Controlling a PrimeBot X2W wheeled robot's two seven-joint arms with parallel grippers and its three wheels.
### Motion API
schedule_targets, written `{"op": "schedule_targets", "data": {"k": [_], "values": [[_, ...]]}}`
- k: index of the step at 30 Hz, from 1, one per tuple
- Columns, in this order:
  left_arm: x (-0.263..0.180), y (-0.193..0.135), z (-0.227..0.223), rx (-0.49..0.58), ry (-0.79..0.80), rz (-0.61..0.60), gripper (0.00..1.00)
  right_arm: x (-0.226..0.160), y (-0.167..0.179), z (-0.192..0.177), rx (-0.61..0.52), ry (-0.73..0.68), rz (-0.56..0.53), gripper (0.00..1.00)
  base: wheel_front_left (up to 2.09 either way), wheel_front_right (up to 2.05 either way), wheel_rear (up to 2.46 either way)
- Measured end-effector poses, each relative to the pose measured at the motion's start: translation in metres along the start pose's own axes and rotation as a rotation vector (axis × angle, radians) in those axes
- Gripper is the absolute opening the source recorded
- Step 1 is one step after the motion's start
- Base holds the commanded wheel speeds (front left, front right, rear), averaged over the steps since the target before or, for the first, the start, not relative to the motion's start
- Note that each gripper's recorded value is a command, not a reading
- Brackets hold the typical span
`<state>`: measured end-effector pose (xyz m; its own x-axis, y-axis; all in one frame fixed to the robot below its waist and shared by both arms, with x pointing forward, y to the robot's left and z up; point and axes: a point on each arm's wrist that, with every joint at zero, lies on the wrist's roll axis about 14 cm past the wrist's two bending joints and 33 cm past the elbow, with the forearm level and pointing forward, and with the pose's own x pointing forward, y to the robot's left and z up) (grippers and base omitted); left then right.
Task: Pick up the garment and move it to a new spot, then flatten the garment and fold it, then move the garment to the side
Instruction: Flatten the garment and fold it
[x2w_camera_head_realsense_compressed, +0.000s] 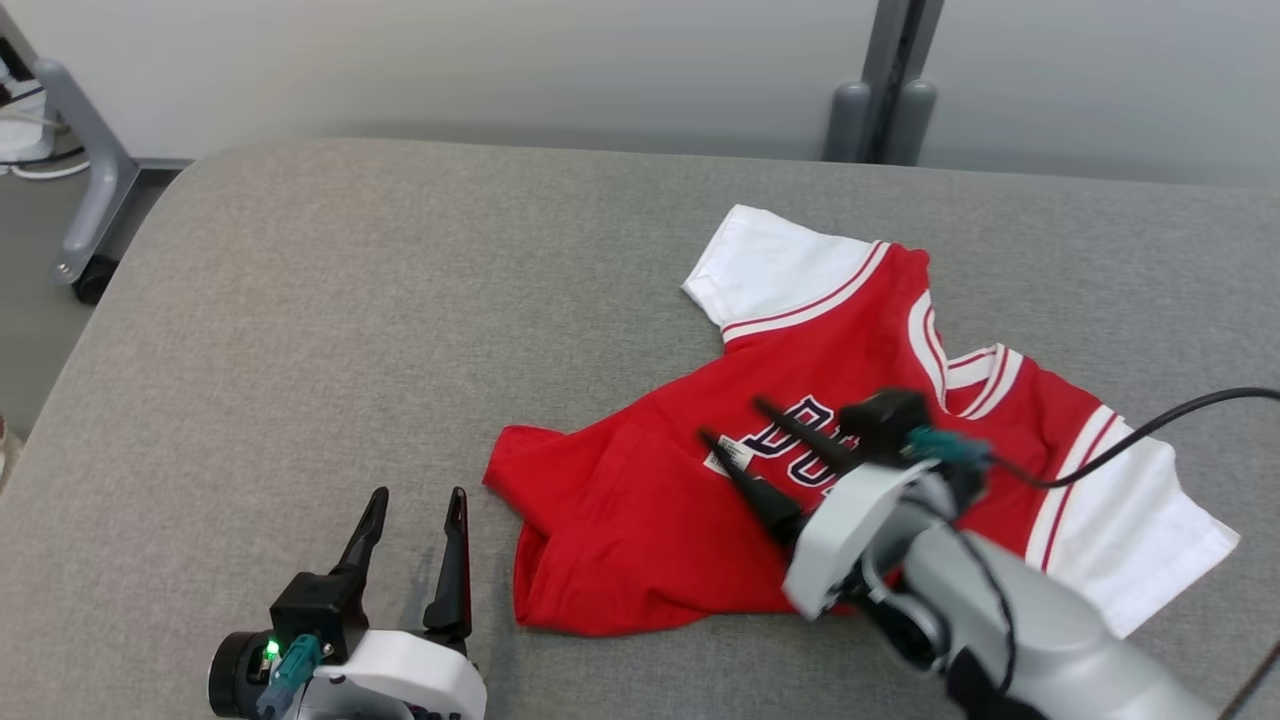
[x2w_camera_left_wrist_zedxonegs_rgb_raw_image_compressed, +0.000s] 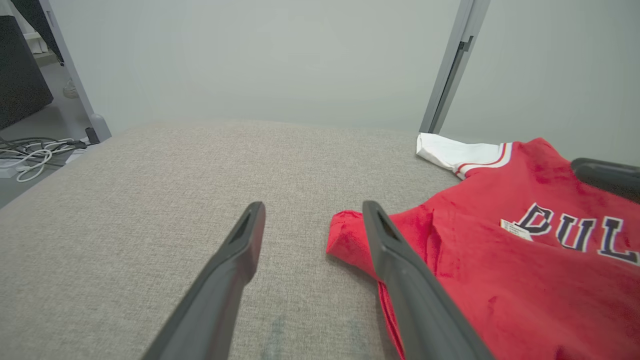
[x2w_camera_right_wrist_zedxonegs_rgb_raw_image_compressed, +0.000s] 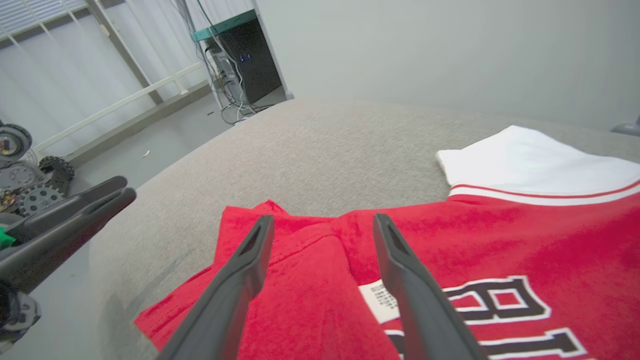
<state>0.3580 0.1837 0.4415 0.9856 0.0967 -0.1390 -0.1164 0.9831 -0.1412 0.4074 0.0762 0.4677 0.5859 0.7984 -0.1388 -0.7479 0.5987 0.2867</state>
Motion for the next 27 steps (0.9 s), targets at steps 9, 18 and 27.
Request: {"op": "schedule_targets", "data": {"k": [9, 18, 27], "values": [[0.002, -0.009, 0.003, 0.012, -0.013, -0.031, 1.00, -0.062, -0.104, 0.066, -0.058, -0.237, -0.374, 1.00, 0.00, 0.00, 0.00], [0.000, -0.018, 0.003, 0.028, -0.015, -0.063, 1.00, -0.155, -0.119, 0.052, -0.080, -0.341, -0.637, 1.00, 0.00, 0.00, 0.00], [0.000, -0.023, -0.002, 0.052, -0.002, -0.082, 1.00, -0.205, -0.113, 0.019, -0.092, -0.303, -0.764, 1.00, 0.00, 0.00, 0.00]]}}
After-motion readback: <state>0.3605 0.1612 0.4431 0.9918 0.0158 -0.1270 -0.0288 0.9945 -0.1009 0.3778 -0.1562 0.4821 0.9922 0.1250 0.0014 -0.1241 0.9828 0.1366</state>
